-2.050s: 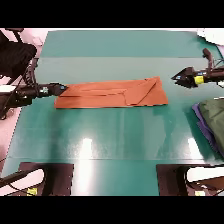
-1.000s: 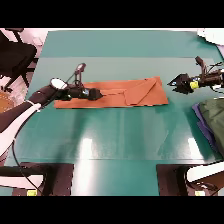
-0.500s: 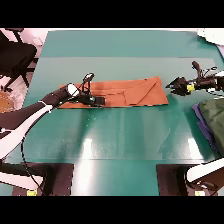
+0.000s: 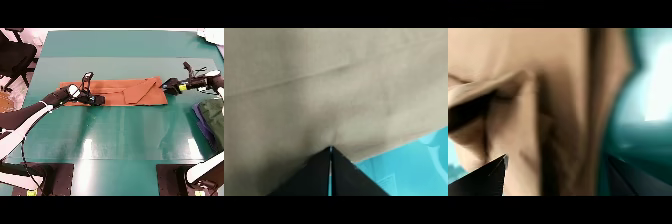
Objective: Fold the shirts.
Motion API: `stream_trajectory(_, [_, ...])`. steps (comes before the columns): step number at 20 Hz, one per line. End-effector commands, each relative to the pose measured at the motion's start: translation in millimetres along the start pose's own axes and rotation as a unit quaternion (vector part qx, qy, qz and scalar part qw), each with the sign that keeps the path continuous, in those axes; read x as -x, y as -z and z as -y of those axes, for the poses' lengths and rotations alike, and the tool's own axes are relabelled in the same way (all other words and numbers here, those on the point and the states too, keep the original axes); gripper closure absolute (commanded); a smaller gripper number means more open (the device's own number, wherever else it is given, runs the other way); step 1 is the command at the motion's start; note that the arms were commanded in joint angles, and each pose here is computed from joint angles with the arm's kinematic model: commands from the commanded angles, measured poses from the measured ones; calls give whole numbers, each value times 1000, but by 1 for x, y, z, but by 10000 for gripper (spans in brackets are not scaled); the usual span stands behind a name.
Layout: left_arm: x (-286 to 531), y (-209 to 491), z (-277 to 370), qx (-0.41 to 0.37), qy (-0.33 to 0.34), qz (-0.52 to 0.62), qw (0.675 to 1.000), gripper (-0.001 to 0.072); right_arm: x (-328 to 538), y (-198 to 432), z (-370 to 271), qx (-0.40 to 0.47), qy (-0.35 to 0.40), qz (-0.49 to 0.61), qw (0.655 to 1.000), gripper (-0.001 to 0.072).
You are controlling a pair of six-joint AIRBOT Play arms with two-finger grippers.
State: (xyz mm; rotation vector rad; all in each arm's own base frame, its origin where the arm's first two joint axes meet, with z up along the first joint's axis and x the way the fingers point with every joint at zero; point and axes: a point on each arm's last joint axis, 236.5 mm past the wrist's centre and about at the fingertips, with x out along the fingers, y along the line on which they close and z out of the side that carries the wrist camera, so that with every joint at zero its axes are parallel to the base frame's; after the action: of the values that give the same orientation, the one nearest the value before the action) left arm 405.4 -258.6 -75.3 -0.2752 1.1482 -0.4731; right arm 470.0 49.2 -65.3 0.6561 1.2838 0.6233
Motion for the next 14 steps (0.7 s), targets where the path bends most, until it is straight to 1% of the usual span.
stream_trajectory(1, [0, 1, -1, -2, -2, -2, 1000, 689, -24, 5, -9, 19, 1, -28, 999, -2])
stream_trajectory(7, [0, 1, -1, -2, -2, -2, 1000, 688, -44, 8, -26, 39, 2, -40, 998, 3])
stream_trajectory(8, [0, 1, -1, -2, -2, -2, 1000, 689, -46, 8, -27, 40, 2, -41, 998, 47])
stream_trajectory(9, [0, 1, -1, -2, -2, -2, 1000, 688, -46, 8, -28, 41, 3, -41, 998, 174])
stream_trajectory(10, [0, 1, -1, -2, -2, -3, 1000, 688, -46, 8, -28, 41, 2, -41, 998, 399])
stream_trajectory(11, [0, 2, -1, -2, -2, -3, 1000, 689, -46, 9, -28, 40, 1, -43, 998, 663])
stream_trajectory(12, [0, 2, -1, -1, -2, -5, 1000, 688, -44, 10, -30, 41, 0, -44, 998, 690])
stream_trajectory(14, [0, 3, -1, -1, -2, -7, 1000, 688, -35, 5, -38, 52, 3, -32, 998, 691])
